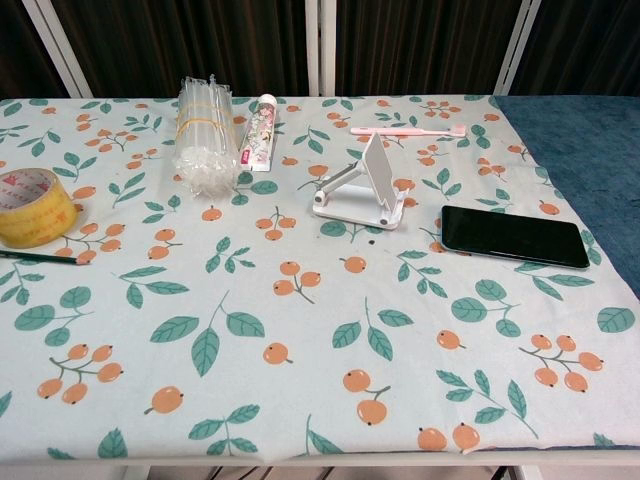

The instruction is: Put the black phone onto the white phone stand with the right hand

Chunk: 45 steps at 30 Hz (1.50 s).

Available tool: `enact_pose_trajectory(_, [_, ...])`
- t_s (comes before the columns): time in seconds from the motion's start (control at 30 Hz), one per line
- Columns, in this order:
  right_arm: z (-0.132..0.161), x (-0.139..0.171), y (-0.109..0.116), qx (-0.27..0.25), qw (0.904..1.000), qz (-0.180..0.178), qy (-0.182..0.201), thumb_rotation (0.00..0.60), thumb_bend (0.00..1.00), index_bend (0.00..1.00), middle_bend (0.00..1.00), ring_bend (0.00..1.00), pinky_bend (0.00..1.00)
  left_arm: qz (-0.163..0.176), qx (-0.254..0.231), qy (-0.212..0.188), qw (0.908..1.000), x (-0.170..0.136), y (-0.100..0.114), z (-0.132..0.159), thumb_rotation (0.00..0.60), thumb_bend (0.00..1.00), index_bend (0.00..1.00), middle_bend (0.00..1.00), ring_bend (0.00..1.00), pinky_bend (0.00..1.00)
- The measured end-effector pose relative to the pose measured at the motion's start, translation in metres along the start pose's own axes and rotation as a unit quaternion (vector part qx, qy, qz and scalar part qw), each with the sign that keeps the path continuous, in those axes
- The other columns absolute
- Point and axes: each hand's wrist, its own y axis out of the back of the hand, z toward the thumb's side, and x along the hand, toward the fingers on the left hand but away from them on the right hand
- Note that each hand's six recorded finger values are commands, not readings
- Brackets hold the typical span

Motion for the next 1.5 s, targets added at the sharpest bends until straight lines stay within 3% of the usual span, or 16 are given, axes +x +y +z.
enact_pose_trajectory(0.63, [0.008, -0.009, -0.008, 0.007, 0.9998, 0.018, -0.001, 0.600, 0.31, 0.00, 0.00, 0.00, 0.00, 0.006, 0.002, -0.017, 0.9998, 0.005, 0.001, 0.004, 0.443, 0.03, 0.05, 0.09, 0.10, 0.19])
enact_pose_trajectory(0.77, [0.017, -0.015, -0.009, 0.021, 0.9994, 0.027, 0.002, 0.600, 0.23, 0.00, 0.00, 0.00, 0.00, 0.004, -0.002, -0.018, 0.9998, 0.004, -0.001, 0.003, 0.442, 0.03, 0.05, 0.09, 0.10, 0.19])
enact_pose_trajectory(0.93, [0.038, -0.024, -0.011, 0.039, 0.9977, 0.056, 0.000, 0.600, 0.17, 0.00, 0.00, 0.00, 0.00, 0.000, -0.005, -0.018, 0.9998, 0.002, -0.004, 0.001, 0.441, 0.03, 0.05, 0.09, 0.10, 0.19])
enact_pose_trajectory(1.1, [0.075, -0.039, -0.011, 0.043, 0.9956, 0.079, 0.025, 0.600, 0.05, 0.00, 0.00, 0.00, 0.00, 0.001, -0.005, -0.022, 0.9997, 0.000, -0.002, 0.000, 0.442, 0.03, 0.05, 0.09, 0.10, 0.19])
enact_pose_trajectory(1.5, [0.120, -0.080, -0.024, 0.026, 0.9857, 0.166, -0.002, 0.600, 0.04, 0.00, 0.00, 0.00, 0.00, -0.007, -0.007, -0.027, 0.9996, -0.006, -0.007, -0.003, 0.442, 0.02, 0.06, 0.09, 0.10, 0.19])
